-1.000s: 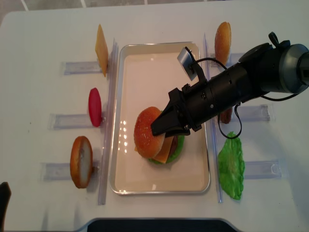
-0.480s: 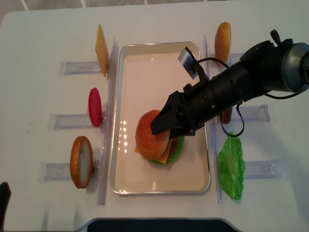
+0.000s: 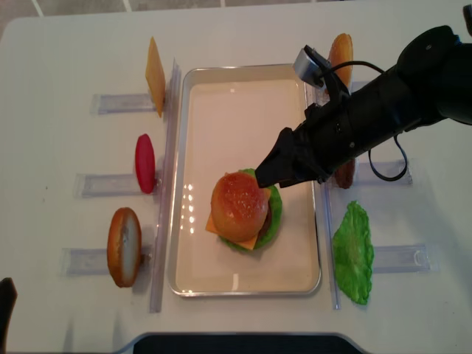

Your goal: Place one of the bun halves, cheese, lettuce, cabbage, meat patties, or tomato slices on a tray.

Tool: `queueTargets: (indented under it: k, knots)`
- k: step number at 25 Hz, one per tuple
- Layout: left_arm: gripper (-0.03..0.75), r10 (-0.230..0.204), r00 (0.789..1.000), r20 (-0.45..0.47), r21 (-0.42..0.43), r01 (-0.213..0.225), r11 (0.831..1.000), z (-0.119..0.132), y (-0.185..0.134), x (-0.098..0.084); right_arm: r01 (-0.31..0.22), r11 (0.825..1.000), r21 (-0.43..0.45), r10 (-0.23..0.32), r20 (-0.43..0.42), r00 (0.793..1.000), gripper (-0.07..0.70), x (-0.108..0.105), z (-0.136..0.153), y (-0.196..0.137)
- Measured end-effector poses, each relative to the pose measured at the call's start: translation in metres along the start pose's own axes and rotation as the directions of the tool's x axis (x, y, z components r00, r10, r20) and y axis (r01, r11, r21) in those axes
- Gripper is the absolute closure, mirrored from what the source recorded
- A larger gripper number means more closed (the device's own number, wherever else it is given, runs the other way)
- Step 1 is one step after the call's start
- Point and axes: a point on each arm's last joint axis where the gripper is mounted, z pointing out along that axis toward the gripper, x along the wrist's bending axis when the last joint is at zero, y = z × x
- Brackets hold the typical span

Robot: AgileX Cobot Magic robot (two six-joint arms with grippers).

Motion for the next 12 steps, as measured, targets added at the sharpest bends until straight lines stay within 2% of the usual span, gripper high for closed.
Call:
queueTargets:
  k: [4,8,10,12]
  knots:
    - [0.024,0.0,1.0,0.0,0.0,0.0,1.0,0.0,0.0,0.0,0.033,0.999,-0.006,-0.032,0.109,0.994,0.171,0.008,-0.017,-0.003]
    - [0.024,0.0,1.0,0.0,0.0,0.0,1.0,0.0,0.0,0.0,0.09,0.996,-0.027,-0.081,0.224,0.971,0.171,0.024,-0.042,-0.008]
    - [0.024,0.0,1.0,0.0,0.0,0.0,1.0,0.0,0.0,0.0,0.139,0.99,-0.021,-0.126,0.31,0.943,0.171,0.029,-0.055,-0.013]
    - [0.024,0.0,1.0,0.0,0.0,0.0,1.0,0.0,0.0,0.0,0.19,0.982,0.002,-0.175,0.399,0.9,0.171,0.032,-0.068,-0.018]
